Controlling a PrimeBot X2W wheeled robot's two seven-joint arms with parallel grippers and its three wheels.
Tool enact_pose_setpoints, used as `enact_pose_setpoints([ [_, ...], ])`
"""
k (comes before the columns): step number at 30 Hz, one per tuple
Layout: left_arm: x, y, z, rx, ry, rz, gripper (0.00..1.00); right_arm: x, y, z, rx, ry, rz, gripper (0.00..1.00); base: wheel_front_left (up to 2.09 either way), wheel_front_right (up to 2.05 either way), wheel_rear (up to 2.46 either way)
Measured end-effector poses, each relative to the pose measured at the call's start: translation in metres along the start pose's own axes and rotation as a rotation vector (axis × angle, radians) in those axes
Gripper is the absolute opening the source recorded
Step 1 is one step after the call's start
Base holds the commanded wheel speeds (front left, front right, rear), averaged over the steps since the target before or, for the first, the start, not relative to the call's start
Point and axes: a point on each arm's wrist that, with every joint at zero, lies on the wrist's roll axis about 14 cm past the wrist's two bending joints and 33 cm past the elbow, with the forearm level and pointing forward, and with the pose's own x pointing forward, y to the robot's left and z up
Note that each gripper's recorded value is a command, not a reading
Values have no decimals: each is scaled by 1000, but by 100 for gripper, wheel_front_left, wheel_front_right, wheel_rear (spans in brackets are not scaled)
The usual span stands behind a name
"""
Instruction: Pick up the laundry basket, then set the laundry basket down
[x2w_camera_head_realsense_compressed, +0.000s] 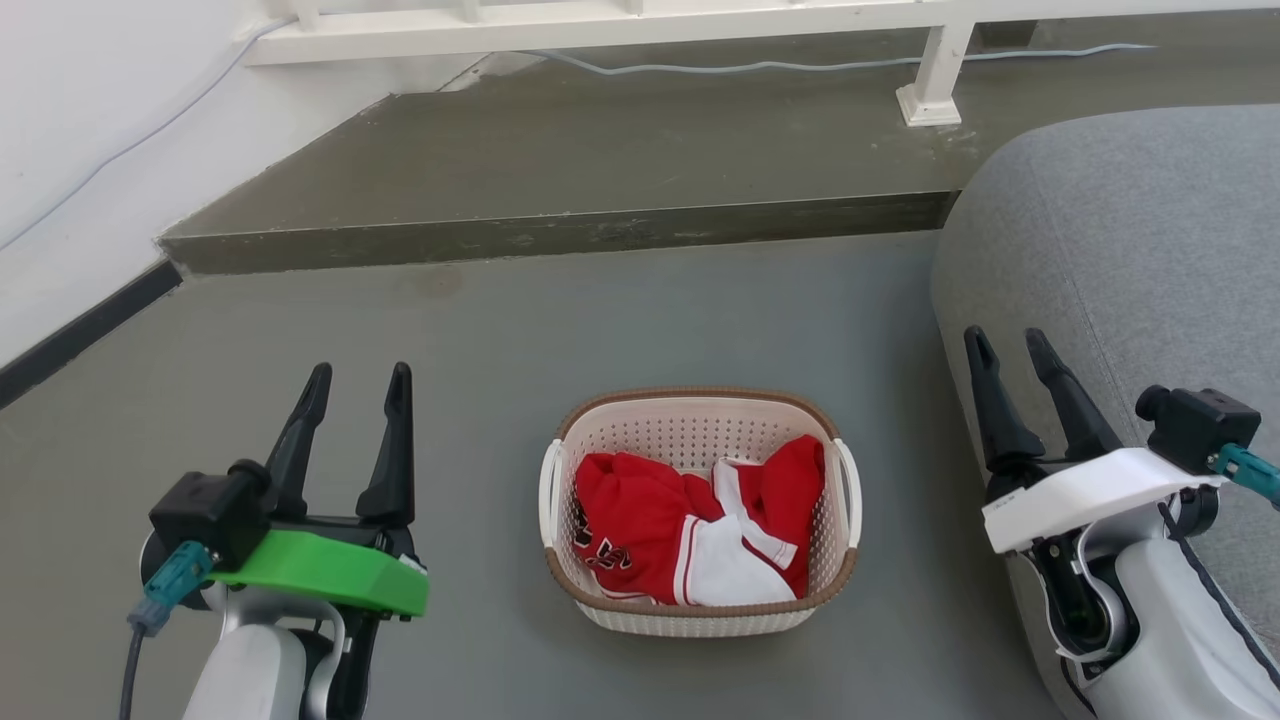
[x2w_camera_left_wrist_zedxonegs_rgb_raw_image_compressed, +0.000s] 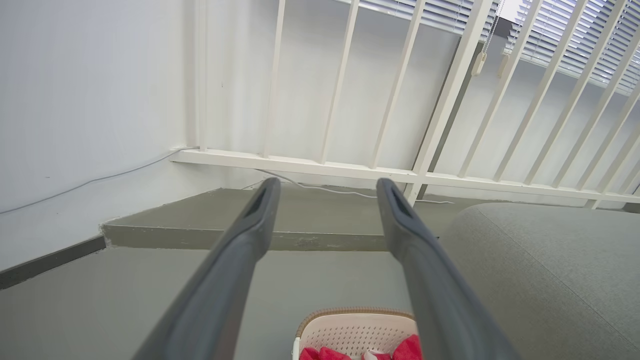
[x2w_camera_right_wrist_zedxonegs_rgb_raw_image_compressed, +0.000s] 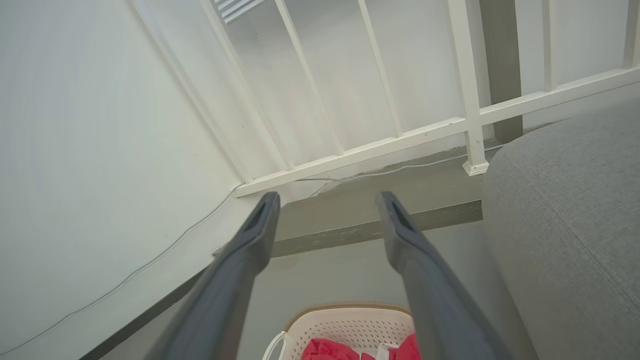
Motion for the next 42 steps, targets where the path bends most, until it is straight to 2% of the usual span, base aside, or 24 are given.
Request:
enact_pose_setpoints([
  [10, 5, -11, 10, 79, -45, -46, 100, 4, 5, 4, -96, -22, 27, 100, 0, 0, 0],
  [42, 6, -9, 2, 72, -24, -39, 100, 4, -1, -2, -91, -11, 0, 100, 0, 0, 0],
])
